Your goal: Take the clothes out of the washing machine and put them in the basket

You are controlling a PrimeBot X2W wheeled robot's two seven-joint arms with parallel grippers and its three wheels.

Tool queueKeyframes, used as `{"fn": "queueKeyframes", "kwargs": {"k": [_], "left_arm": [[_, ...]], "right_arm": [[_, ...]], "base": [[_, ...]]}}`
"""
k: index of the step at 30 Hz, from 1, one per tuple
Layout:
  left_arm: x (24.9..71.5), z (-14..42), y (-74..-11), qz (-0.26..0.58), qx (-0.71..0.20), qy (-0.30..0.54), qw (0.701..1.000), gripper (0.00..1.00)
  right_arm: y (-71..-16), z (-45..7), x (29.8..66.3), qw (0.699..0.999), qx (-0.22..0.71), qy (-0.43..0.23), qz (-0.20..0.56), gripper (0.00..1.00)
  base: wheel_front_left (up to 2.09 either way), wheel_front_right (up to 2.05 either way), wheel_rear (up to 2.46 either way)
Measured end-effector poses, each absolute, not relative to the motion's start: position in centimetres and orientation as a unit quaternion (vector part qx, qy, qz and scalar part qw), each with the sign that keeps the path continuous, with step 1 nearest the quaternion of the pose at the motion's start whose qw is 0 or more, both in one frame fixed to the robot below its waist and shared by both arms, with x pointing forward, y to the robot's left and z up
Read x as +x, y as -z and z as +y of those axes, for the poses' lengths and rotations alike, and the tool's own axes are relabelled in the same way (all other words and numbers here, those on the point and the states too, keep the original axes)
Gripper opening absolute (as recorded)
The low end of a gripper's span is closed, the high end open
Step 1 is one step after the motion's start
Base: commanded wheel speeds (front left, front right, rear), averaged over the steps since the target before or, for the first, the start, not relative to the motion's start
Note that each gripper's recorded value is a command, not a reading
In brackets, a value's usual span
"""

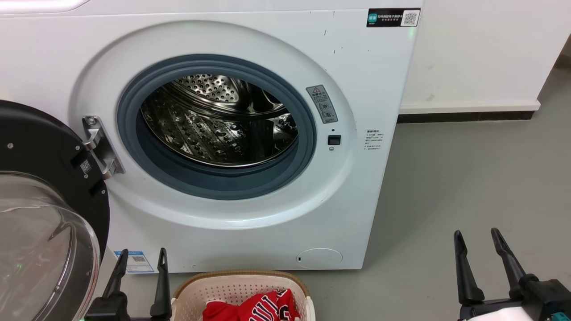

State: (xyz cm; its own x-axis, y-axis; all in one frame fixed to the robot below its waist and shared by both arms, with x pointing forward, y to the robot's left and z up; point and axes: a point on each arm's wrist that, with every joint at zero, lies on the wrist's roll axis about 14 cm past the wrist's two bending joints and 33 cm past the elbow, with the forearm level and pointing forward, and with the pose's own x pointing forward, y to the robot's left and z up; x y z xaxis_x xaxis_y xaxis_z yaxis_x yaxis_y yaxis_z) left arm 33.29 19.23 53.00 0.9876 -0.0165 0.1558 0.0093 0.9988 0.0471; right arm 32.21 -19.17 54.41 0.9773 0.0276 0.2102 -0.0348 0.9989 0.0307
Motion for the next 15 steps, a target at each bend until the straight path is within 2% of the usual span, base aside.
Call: {"fn": "queueKeyframes", "kwargs": {"k": [15], "left_arm": [[32.94,19.15,-52.66,-0.075,0.033,-0.001,0.997,1.0]], "right_arm": [[-54.0,-18.98,32.1,0.995,0.021,-0.018,-0.099,1.0]], "base": [[0.0,0.0,0.0]]}}
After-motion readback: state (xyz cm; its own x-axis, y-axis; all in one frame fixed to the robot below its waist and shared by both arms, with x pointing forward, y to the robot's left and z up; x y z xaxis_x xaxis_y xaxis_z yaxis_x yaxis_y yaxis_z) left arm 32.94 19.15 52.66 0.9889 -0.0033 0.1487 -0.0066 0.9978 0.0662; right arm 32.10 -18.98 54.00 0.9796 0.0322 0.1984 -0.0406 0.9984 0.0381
